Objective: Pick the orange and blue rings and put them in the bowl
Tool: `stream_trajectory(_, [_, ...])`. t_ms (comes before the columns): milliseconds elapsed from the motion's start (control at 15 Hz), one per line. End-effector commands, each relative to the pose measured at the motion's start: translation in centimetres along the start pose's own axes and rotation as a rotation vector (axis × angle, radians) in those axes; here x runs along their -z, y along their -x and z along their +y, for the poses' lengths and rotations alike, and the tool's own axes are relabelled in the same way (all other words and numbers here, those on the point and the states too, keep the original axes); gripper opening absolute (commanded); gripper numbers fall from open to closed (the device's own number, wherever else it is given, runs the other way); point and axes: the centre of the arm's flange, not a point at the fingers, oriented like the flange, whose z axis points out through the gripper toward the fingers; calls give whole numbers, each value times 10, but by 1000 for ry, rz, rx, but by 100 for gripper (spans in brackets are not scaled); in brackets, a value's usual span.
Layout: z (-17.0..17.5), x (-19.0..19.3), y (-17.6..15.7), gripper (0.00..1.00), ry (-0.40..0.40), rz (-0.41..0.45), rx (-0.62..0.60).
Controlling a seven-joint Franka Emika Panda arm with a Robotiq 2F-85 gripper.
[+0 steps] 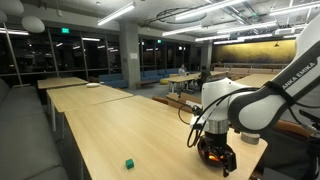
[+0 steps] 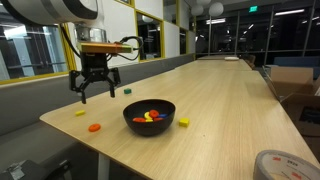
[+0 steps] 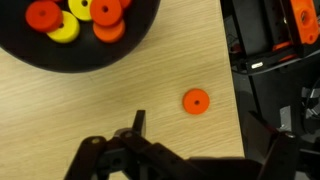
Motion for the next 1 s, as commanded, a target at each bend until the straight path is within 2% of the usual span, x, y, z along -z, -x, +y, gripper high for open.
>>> stream_trajectory(0, [-23, -10, -16, 100, 48, 47, -1])
stream_trajectory(467, [-28, -34, -36, 100, 106, 100, -130])
stream_trajectory(933, [-36, -47, -32, 100, 56, 46, -163])
